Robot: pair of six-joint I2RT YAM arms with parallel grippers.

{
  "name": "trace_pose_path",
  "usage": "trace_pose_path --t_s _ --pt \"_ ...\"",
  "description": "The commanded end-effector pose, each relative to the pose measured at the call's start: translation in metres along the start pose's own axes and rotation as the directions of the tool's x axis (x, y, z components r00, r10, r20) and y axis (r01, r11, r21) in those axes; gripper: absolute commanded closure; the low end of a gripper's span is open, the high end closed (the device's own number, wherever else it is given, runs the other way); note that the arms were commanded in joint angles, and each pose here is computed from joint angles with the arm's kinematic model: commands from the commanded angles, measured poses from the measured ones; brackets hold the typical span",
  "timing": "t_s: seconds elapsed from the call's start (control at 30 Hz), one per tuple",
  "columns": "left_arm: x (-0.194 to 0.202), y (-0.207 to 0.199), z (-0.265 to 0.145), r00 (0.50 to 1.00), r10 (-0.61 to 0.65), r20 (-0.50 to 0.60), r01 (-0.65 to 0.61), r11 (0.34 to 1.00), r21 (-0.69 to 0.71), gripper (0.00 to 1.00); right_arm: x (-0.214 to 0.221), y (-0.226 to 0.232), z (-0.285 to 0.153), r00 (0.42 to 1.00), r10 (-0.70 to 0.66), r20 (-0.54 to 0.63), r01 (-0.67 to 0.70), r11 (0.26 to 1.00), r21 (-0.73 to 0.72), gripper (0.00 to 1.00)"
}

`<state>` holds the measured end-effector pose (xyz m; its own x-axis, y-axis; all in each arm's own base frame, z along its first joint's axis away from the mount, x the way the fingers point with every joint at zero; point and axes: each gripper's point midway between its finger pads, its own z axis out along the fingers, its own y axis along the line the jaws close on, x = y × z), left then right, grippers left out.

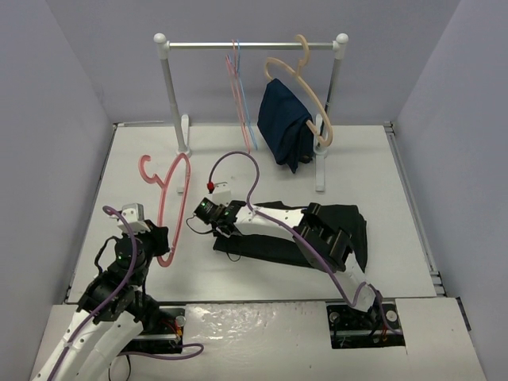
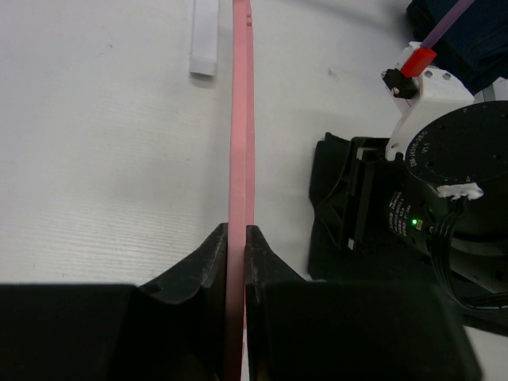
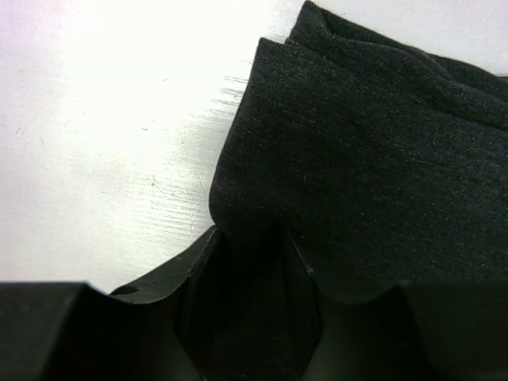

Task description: Place the trousers on the hanger

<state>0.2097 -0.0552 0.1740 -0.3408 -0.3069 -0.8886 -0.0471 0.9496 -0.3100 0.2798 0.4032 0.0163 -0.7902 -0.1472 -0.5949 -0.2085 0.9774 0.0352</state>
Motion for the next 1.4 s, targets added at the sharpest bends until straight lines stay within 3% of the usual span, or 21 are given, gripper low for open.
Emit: trace_pose_path --t_s 0.0,0.03,0.13,0.4,0.6,1.37 --pt "-0.012 -0.016 0.003 0.998 -0.060 0.037 0.057 0.996 0.063 1.00 0.010 -0.009 0.007 0.998 0.041 -0.042 -0.041 0.999 0.011 0.86" --pt "-0.010 -0.017 0.003 0.998 -0.063 0.029 0.060 0.996 0.069 1.00 0.006 -0.008 0.003 0.998 0.046 -0.045 -0.046 0.999 -0.009 0.93" --pt "-0.008 -0.021 0.005 0.998 -0.057 0.018 0.055 0.995 0.083 1.00 -0.013 0.000 -0.011 0.999 0.040 -0.033 -0.043 0.995 -0.089 0.99" --pt "-0.017 -0.047 0.016 0.995 -0.087 0.056 0.075 0.979 0.192 1.00 -0.096 -0.004 -0.095 0.985 0.129 0.119 -0.091 0.956 -0.280 1.00" --pt "-0.019 -0.064 0.022 0.993 -0.099 0.064 0.081 0.966 0.247 1.00 -0.130 0.001 -0.133 0.967 0.189 0.172 -0.112 0.919 -0.379 1.00" --pt "-0.029 -0.115 0.007 0.987 -0.118 0.110 0.062 0.908 0.415 1.00 -0.169 0.026 -0.144 0.906 0.365 0.214 -0.172 0.780 -0.601 1.00"
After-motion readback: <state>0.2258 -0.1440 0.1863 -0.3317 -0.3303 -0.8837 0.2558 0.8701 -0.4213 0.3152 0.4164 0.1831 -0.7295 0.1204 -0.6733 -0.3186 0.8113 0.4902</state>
